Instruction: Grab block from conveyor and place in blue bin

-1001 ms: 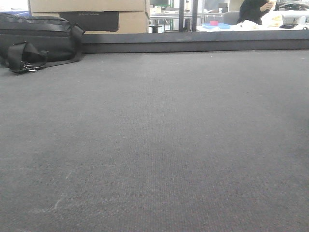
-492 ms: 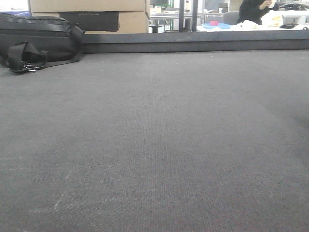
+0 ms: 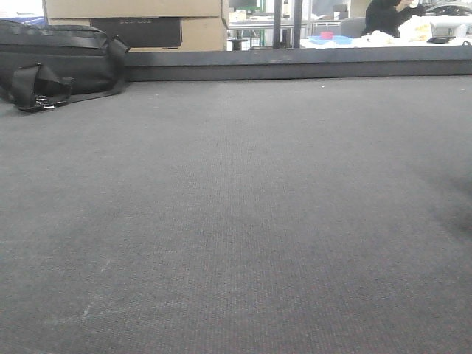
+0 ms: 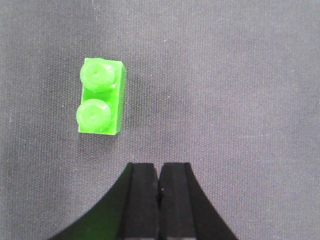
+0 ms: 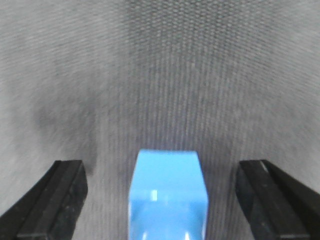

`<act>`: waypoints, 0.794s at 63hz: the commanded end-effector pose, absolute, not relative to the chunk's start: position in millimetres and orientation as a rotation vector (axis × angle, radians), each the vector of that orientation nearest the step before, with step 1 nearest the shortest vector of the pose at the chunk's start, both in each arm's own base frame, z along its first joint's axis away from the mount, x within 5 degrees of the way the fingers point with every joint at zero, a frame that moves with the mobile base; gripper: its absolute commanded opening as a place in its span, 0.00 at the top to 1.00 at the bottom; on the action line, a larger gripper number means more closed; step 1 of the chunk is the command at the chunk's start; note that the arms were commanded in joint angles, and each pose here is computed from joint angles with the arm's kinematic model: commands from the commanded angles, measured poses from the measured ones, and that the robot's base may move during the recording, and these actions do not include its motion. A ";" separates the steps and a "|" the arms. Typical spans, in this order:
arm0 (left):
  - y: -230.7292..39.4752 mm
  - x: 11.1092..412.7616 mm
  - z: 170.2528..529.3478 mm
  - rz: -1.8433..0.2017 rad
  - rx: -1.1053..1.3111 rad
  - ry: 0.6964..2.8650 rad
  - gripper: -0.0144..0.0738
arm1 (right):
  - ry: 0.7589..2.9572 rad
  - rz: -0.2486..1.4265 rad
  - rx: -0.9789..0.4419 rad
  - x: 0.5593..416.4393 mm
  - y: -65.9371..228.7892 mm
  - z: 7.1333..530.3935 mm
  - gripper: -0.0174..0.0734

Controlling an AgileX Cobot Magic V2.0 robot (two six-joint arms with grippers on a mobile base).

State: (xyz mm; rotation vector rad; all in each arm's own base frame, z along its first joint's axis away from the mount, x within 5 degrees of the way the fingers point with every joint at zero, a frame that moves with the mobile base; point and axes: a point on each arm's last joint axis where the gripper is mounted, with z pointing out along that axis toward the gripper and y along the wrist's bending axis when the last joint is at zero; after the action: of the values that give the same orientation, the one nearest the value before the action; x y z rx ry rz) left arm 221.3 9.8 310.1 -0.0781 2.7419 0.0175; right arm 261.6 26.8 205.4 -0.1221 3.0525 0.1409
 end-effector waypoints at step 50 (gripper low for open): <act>34.2 252.3 308.2 0.035 -0.109 2.889 0.96 | 2.758 0.143 -0.132 242.6 25.5 302.0 0.98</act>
State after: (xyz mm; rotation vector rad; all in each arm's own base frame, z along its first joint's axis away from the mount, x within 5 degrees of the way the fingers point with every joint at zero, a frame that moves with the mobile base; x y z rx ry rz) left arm 243.0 27.1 314.0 -0.1583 2.8427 0.0235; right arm 250.2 26.1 278.9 -0.1314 2.8436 0.1431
